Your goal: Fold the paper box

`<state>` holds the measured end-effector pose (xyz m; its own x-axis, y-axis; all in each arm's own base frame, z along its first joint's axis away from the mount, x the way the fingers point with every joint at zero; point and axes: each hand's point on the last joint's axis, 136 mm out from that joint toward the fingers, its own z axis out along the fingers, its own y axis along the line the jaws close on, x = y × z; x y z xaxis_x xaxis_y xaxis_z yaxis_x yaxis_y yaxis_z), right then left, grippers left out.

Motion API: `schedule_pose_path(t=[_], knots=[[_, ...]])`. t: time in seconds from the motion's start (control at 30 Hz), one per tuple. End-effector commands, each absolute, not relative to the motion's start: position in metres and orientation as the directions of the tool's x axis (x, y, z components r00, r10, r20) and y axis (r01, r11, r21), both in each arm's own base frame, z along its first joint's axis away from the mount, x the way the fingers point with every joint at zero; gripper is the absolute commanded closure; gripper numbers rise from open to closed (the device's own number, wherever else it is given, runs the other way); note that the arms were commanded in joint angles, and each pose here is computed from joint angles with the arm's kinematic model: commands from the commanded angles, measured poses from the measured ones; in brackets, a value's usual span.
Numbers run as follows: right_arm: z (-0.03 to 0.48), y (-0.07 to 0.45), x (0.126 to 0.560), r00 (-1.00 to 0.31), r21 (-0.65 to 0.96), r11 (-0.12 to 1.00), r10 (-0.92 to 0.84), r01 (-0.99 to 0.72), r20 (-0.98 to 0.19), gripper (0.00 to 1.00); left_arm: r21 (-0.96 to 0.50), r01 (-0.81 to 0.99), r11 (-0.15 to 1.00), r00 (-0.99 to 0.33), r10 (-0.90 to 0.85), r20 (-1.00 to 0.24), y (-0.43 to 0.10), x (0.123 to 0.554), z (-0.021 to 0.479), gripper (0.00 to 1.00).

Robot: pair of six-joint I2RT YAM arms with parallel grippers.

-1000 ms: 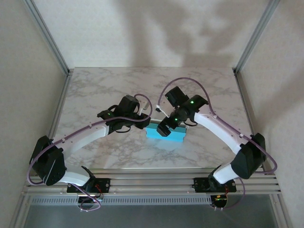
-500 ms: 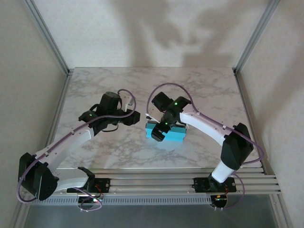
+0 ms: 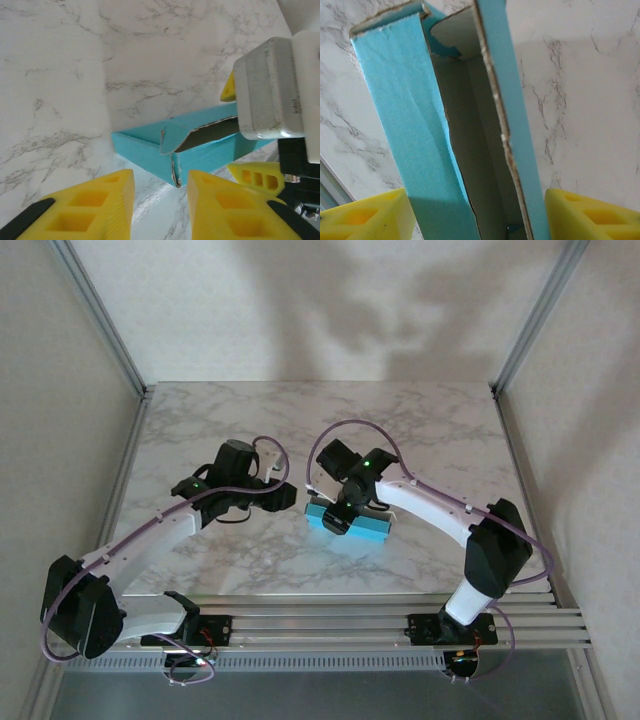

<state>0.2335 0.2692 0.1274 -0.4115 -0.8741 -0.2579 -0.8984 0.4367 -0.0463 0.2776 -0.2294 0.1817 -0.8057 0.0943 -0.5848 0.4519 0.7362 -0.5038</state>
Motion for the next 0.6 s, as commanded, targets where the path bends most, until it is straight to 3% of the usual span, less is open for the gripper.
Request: schedule_pose_path(t=[0.0,0.1,0.33,0.57], knots=[[0.1183,0.2692,0.2303,-0.419,-0.046,0.441,-0.877,-0.896,-0.237,0.33,-0.539,0.460,0.706,-0.809,0.082,-0.582,-0.2347,0.2792,0.1824,0.70],[0.1169,0.2688,0.2320,-0.427,-0.054,0.451,-0.873,-0.891,-0.234,0.37,-0.546,0.460,0.700,-0.815,0.089,-0.573,-0.2368,0.2790,0.1783,0.73],[0.1178,0.2664,0.2371,-0.441,-0.081,0.471,-0.865,-0.879,-0.241,0.58,-0.548,0.458,0.700,-0.816,0.088,-0.571,-0.2389,0.2818,0.1746,0.74],[0.1156,0.2659,0.2364,-0.452,-0.077,0.482,-0.858,-0.873,-0.243,0.68,-0.553,0.477,0.683,-0.804,0.085,-0.588,-0.2444,0.2871,0.1768,0.74]])
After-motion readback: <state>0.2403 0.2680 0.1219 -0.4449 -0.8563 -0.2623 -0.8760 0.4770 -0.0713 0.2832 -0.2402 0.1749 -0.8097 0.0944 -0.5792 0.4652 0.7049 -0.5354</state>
